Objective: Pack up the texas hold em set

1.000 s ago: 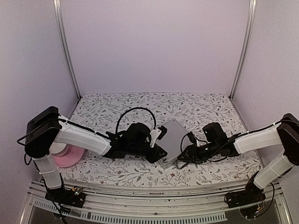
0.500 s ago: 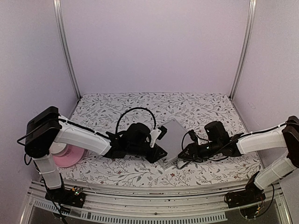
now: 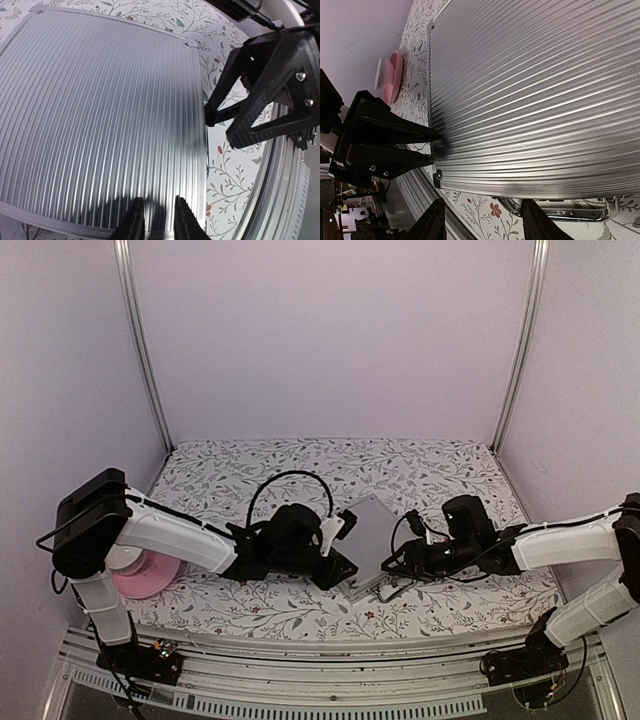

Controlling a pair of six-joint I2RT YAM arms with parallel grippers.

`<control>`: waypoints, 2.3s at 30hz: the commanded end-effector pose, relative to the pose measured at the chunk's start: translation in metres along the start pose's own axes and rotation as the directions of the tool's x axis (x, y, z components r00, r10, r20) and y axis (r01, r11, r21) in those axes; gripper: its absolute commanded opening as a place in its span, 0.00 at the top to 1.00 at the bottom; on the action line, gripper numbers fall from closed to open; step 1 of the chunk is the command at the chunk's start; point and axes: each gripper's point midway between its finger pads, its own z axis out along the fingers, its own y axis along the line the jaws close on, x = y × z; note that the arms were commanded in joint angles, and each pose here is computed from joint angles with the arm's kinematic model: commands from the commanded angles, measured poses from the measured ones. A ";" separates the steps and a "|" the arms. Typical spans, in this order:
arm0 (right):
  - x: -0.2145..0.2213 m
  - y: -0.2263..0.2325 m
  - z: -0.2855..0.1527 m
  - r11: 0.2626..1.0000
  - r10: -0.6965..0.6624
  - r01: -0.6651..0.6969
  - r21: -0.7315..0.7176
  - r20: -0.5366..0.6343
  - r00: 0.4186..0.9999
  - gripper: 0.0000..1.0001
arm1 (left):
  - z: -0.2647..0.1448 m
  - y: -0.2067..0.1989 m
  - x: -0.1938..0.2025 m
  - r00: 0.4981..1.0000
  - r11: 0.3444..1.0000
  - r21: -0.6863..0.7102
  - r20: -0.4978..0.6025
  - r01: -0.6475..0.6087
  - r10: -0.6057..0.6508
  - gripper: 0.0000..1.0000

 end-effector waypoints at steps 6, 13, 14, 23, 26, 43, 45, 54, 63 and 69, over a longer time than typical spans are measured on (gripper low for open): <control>-0.006 0.010 -0.008 0.999 -0.033 0.034 -0.017 0.032 0.999 0.49 | -0.008 0.022 0.050 0.988 0.994 -0.104 -0.151 0.015 -0.031 0.78; 0.000 -0.018 -0.020 0.988 -0.063 0.055 0.145 0.054 0.997 0.70 | -0.025 0.011 -0.003 1.000 0.994 -0.108 -0.018 -0.012 0.010 0.76; 0.001 -0.019 -0.020 0.987 -0.066 0.058 0.152 0.053 0.996 0.72 | -0.024 0.011 -0.011 1.000 0.993 -0.119 -0.012 -0.011 0.010 0.77; 0.018 -0.034 0.003 0.971 -0.060 0.060 0.231 -0.009 0.998 0.88 | -0.002 0.022 -0.054 0.999 0.998 -0.055 0.038 0.033 -0.031 0.78; 0.024 -0.038 0.010 0.965 -0.049 0.055 0.255 -0.029 0.998 0.90 | 0.008 0.025 -0.054 0.999 0.999 -0.033 0.032 0.033 -0.032 0.77; 0.026 -0.064 0.019 0.919 -0.003 0.017 0.393 -0.036 0.999 0.95 | 0.028 0.038 -0.003 0.996 0.997 -0.058 -0.079 0.042 -0.046 0.78; 0.027 -0.067 0.019 0.915 0.001 0.013 0.403 -0.034 0.999 0.95 | 0.028 0.037 0.001 0.995 0.998 -0.054 -0.087 0.045 -0.050 0.78; 0.029 -0.074 0.025 0.918 0.047 -0.045 0.393 0.004 0.999 0.95 | 0.028 0.032 0.018 0.991 0.997 -0.046 -0.118 0.057 -0.062 0.78; 0.028 -0.075 0.029 0.928 0.085 -0.098 0.359 0.052 0.995 0.95 | 0.020 0.031 0.020 0.993 0.996 -0.055 -0.096 0.070 -0.075 0.78; 0.023 -0.067 0.025 0.936 0.034 -0.049 0.349 0.049 0.998 0.92 | 0.008 0.030 -0.002 0.997 0.995 -0.071 -0.026 0.068 -0.070 0.76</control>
